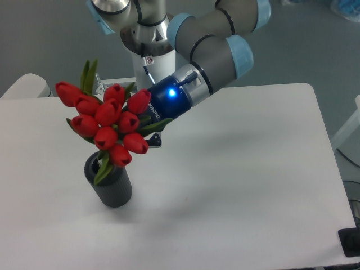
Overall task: Insert the flowers into the vase
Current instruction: 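Lower the tulip stems down into the black vase opening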
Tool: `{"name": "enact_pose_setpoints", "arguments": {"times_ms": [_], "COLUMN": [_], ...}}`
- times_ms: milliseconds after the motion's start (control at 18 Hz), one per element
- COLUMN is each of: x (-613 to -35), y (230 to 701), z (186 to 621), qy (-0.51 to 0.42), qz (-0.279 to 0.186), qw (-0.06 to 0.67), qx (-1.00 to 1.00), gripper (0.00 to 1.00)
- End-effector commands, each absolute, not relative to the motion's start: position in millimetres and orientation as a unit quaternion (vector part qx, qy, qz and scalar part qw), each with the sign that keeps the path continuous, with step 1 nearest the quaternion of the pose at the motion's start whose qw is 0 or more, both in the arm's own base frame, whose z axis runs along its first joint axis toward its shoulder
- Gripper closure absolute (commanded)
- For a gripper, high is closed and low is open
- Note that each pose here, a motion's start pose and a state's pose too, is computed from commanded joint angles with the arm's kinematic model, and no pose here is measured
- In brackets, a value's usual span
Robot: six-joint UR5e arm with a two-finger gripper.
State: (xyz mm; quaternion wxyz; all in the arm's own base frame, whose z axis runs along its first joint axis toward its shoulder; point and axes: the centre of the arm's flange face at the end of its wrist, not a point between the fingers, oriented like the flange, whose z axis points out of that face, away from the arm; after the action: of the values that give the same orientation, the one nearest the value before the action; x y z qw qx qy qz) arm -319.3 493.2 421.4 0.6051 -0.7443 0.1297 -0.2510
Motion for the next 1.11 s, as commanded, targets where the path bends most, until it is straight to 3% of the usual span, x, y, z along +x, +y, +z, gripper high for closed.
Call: {"name": "enact_pose_setpoints", "arguments": {"times_ms": [722,1111], "x": [-312,-301], "y": [489,483], "z": [411,375], "qy": [0.146,0.155], "qz": [-0.239,-0.232], "qw": [0.607,0.588], "qx": [-0.743,-0.759], "gripper": [1.0,1.0]}}
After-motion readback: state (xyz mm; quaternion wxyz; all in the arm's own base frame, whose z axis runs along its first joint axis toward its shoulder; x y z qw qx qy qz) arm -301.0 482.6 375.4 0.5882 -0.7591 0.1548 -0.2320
